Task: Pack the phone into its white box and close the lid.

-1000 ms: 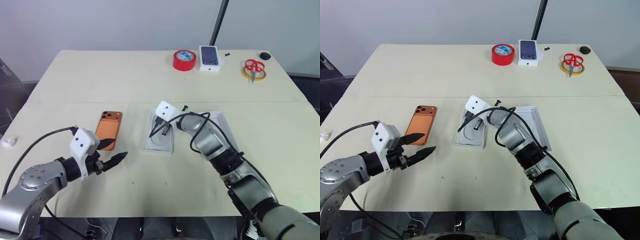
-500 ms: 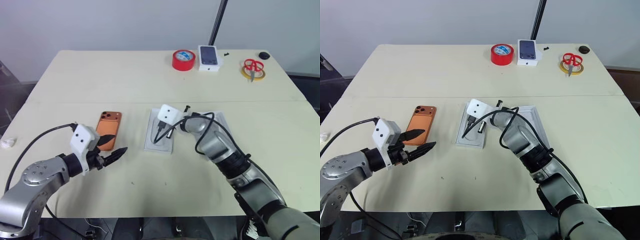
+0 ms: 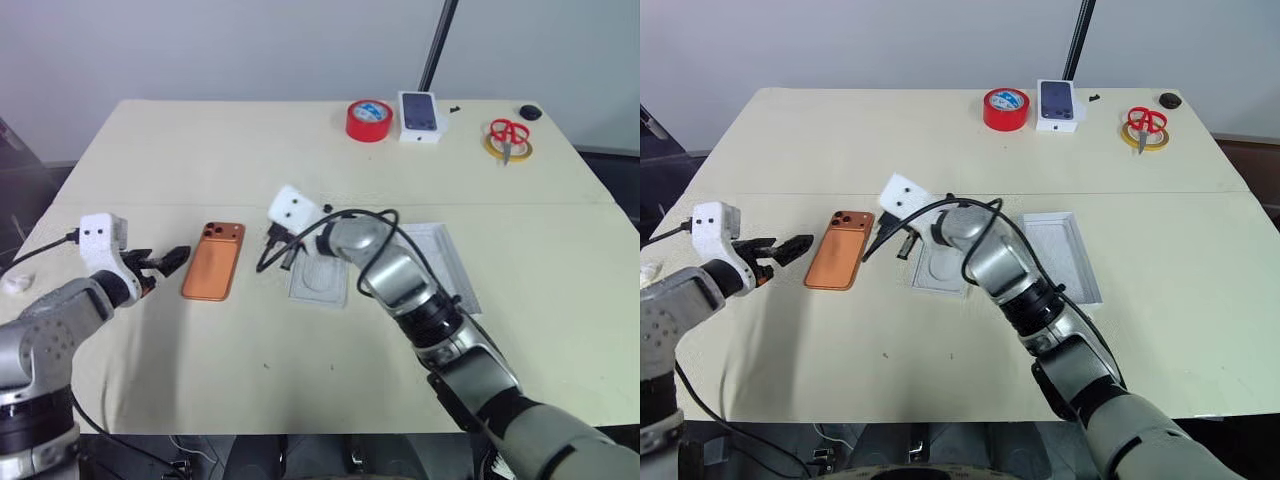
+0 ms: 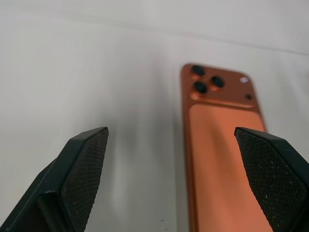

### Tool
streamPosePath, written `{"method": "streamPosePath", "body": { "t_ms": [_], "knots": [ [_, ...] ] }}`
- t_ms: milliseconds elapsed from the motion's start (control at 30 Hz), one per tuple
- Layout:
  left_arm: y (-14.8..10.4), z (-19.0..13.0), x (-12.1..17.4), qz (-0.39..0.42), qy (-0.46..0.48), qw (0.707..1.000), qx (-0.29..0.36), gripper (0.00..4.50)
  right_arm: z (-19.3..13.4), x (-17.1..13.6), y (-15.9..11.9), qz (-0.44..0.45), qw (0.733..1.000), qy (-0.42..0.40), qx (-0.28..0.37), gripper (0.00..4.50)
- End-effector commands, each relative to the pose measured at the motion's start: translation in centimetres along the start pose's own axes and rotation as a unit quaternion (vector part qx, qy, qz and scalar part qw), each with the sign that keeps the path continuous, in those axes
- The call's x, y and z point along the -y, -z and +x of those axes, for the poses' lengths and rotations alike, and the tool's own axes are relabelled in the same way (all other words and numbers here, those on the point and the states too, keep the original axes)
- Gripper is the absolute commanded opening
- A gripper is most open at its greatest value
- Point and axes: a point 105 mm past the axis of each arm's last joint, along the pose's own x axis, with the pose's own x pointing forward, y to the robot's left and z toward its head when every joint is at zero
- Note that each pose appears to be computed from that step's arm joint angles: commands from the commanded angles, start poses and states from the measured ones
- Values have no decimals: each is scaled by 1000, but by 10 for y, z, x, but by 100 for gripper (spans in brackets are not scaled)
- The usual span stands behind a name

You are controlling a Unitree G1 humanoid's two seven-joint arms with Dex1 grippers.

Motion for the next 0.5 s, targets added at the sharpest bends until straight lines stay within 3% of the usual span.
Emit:
{"method": "streamPosePath", "body": {
  "t_ms": [33, 133, 500],
  "knots": [
    [8, 1, -5, -3, -9, 999, -52, 439, 11, -12, -11, -31, 999, -17, -2, 0],
    [17, 5, 4, -6, 13, 995, -94, 439, 20, -25, -6, -43, 998, -42, -24, 0],
    [43, 13, 64, -16, 129, 981, -147, 439, 30, -41, 9, -67, 994, -68, -49, 0]
  ]
}}
